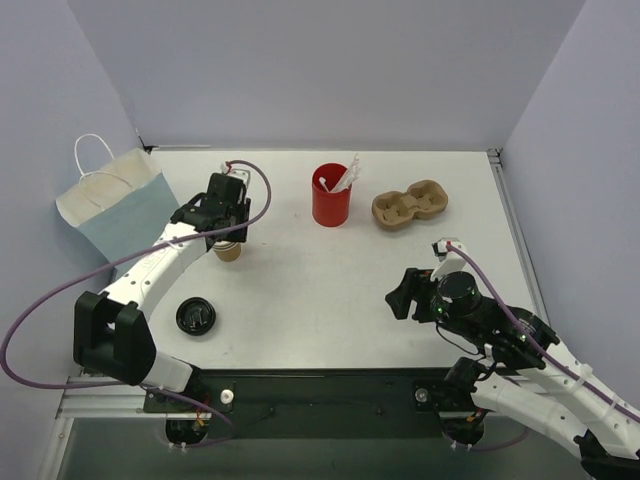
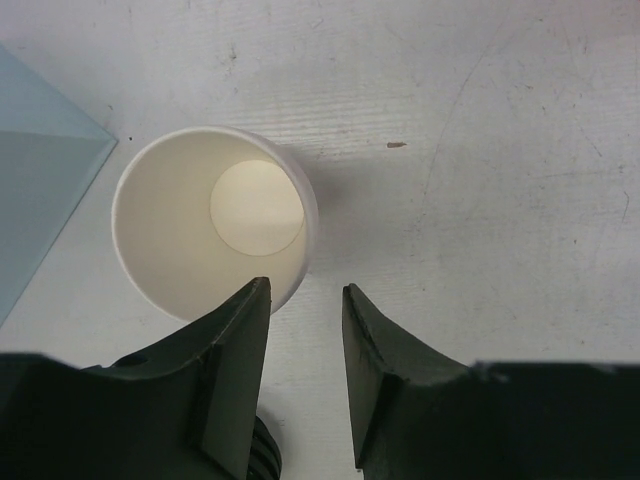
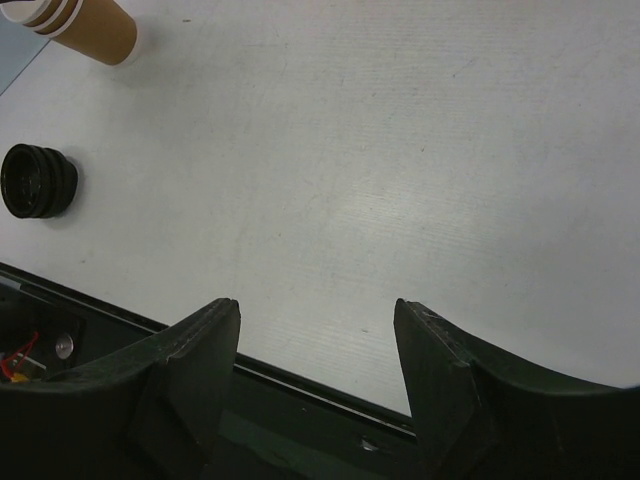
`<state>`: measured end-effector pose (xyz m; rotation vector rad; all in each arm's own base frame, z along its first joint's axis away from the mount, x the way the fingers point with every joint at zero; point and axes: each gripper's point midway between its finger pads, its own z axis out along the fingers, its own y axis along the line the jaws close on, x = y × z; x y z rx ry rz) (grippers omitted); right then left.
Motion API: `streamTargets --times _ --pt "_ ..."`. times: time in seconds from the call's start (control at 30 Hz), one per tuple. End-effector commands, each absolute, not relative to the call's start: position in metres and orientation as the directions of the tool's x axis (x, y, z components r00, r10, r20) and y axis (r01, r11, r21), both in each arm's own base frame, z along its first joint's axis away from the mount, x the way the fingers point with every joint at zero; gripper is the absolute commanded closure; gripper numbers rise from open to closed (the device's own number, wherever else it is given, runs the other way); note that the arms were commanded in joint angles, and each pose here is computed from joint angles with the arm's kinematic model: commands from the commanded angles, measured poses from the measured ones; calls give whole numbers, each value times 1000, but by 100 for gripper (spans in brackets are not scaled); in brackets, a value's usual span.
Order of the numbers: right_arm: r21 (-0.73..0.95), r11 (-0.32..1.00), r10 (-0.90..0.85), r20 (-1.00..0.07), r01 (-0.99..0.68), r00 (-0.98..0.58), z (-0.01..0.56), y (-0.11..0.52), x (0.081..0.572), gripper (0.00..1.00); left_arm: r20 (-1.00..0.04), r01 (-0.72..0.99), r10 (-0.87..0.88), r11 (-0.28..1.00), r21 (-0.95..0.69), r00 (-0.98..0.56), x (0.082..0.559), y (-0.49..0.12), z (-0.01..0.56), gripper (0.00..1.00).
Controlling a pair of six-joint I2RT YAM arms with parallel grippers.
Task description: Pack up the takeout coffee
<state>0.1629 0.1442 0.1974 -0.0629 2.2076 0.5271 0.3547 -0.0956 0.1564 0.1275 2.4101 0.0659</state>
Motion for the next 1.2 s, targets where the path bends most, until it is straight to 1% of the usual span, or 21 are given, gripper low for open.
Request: streamTargets --times 0.0,0.37,0.53,0.87,1.17 --pt "352 898 115 -767 -264 -631 203 152 165 37 -684 106 117 993 58 -720 371 -103 161 56" --pt "355 889 105 -773 -289 -626 202 151 160 37 -655 97 129 992 85 -744 379 -97 144 65" --pt "349 891 99 -773 -290 -626 200 151 160 37 -649 99 130 992 84 -750 380 -97 140 70" --pt "330 902 80 -761 -278 -644 192 151 162 37 -650 102 135 991 88 -747 380 -96 142 75" --pt "325 904 71 -755 -278 -652 187 152 161 37 -655 96 133 991 92 -744 379 -95 146 75"
